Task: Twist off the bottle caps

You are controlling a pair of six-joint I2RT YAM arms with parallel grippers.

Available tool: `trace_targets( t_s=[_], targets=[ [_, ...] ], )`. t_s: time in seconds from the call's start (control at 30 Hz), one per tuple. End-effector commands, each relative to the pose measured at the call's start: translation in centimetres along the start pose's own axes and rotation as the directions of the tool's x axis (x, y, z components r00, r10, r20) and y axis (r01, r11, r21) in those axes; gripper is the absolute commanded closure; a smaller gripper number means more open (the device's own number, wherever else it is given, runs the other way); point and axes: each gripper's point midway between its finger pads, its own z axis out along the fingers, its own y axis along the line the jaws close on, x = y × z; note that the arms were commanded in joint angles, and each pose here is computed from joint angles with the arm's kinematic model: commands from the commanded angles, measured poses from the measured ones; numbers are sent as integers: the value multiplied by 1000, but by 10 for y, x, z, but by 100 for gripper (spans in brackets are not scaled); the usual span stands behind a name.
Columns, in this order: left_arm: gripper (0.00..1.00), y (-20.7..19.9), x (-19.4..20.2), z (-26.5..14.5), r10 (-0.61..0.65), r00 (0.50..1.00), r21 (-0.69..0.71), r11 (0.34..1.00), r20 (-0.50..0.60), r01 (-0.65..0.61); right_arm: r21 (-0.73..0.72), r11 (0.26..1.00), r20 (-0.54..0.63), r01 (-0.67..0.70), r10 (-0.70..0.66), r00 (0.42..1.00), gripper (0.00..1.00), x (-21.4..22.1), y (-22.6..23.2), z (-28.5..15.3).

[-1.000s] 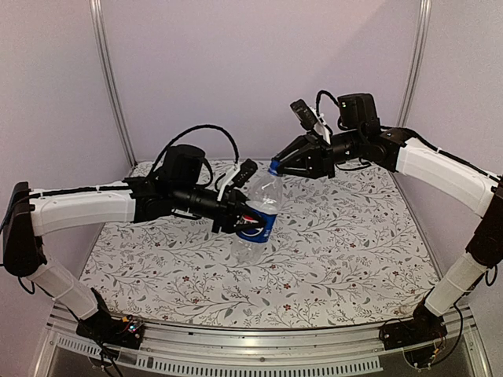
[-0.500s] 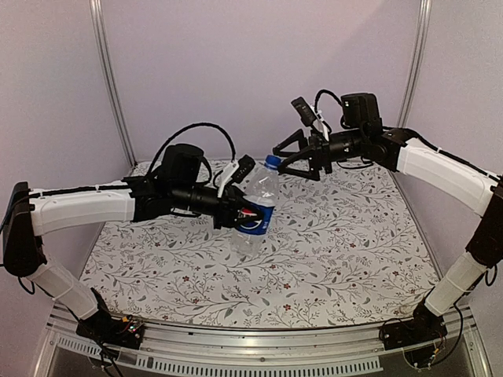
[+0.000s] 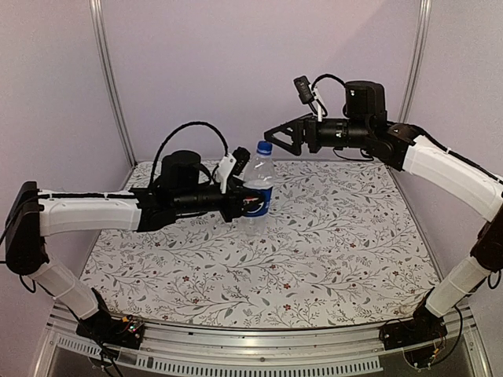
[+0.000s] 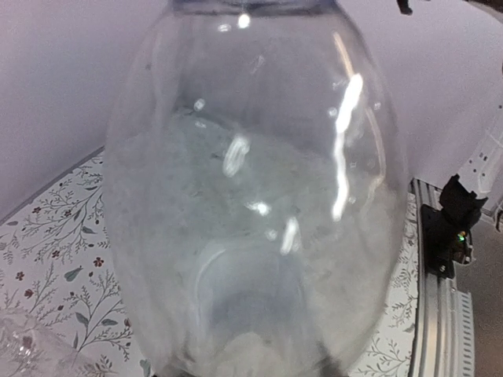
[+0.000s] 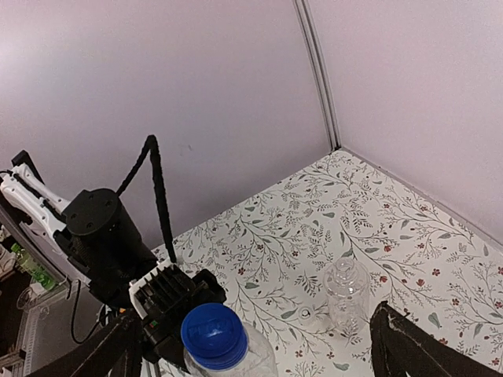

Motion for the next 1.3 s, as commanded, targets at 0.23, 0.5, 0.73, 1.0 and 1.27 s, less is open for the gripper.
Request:
trace_targets(
  t_s=[0.23,0.5,0.73,1.0,1.27],
  targets=[
    [72,19,-15,25,61,995,-228,973,73,-43,130,991,89,-34,23,996,9,-28,-1,7],
    [72,17,-14,28,69,995,-248,967,68,-50,175,984,34,-33,27,999,17,-10,-9,17],
    [72,19,-14,28,76,995,-264,963,70,-55,181,983,-21,-20,25,999,24,8,-9,27],
    [72,19,-15,29,74,995,-262,964,73,-53,169,985,-49,-19,28,998,37,17,-6,31],
    [72,20,-15,27,75,994,-266,962,75,-52,141,990,-58,-13,22,998,58,20,-2,32]
  ],
)
